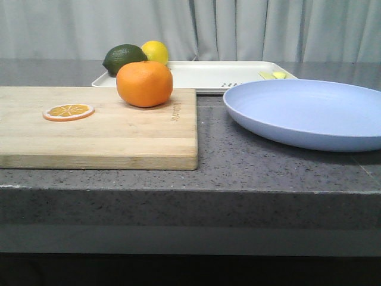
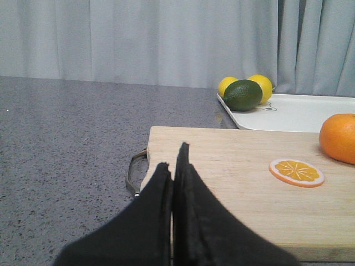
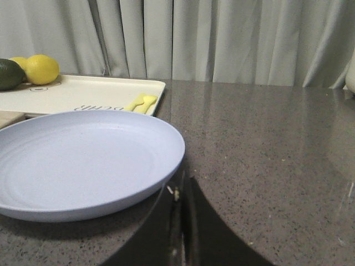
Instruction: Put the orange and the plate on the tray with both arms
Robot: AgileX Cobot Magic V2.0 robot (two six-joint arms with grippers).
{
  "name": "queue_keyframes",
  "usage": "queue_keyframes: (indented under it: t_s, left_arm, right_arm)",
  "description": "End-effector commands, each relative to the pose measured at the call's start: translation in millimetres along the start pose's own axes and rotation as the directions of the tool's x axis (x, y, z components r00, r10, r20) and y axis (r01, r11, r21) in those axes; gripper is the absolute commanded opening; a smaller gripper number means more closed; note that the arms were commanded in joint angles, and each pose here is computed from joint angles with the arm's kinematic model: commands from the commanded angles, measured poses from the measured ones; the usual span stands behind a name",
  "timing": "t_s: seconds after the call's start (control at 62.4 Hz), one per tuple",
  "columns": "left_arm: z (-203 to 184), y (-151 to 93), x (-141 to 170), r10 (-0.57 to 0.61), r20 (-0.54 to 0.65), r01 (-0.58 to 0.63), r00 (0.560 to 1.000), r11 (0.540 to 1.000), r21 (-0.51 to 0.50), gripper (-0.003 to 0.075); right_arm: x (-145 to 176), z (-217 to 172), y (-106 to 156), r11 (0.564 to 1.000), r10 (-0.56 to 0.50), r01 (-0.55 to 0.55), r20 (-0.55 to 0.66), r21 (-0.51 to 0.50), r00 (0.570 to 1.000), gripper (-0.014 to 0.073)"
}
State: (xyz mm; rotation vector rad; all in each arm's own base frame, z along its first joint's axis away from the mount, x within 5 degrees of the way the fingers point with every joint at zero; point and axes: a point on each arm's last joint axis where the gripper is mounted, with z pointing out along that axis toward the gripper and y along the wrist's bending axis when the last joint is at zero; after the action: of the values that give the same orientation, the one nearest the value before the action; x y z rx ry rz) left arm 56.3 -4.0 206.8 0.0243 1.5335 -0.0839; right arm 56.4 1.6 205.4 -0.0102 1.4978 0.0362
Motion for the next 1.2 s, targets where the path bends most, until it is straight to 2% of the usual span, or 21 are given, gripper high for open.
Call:
queue_keyframes:
  t_s: [0.0,0.176,0.304,0.465,0.577,0.689,0.865,1.025,1.186]
  left_arm:
    - [-1.0,0.7,0.3,-0.011,0.079,0.011,0.997,1.0,-0.005,-0.002]
    - [-1.2,0.8,-1.8,-0.011,0.103,0.011,0.995,1.0,-0.006,-0.002]
    - [-3.1,1.3,-14.7,-0.041,0.202,0.043,0.978,0.999,-0.005,-0.002]
    - [-8.8,-0.4,-52.4,-0.045,0.273,0.045,0.961,0.999,0.004,-0.002]
    - [-11.9,-2.3,-84.0,-0.046,0.277,0.044,0.96,0.999,0.012,-0.002]
    - [-8.6,-4.4,-112.4,-0.045,0.217,0.042,0.975,0.999,0.019,-0.002]
    - [8.4,-8.0,-153.6,-0.037,0.025,0.037,0.999,0.999,0.027,-0.002]
    - [32.6,-9.5,-164.7,-0.034,-0.143,0.038,0.989,0.999,0.027,-0.002]
    - [53.1,-9.0,-156.6,-0.035,-0.22,0.041,0.975,0.999,0.021,-0.002]
  right_arm:
    - [-18.5,-3.0,0.5,1.0,-0.015,0.016,0.149,-0.001,0.989,-0.0065]
    - [-22.1,-3.7,0.8,1.0,-0.015,0.016,0.189,-0.003,0.982,-0.0065]
    - [-29.2,-4.8,0.8,1.0,-0.007,0.008,0.215,-0.003,0.977,-0.0065]
    - [-56.9,-10.2,0.8,1.0,-0.008,0.007,0.207,0.002,0.978,-0.0065]
    - [-79.8,-12.8,0.9,1.0,-0.008,0.007,0.192,0.005,0.981,-0.0065]
    - [-103.7,-9.0,1.0,1.0,-0.007,0.006,0.157,0.008,0.988,-0.0065]
    - [-140.6,7.0,1.0,1.0,-0.006,0.005,0.05,0.015,0.999,-0.0065]
    - [-152.9,33.0,0.7,1.0,-0.004,0.006,-0.094,0.02,0.996,-0.0065]
    - [-141.8,58.7,0.4,1.0,-0.003,0.008,-0.211,0.021,0.977,-0.0065]
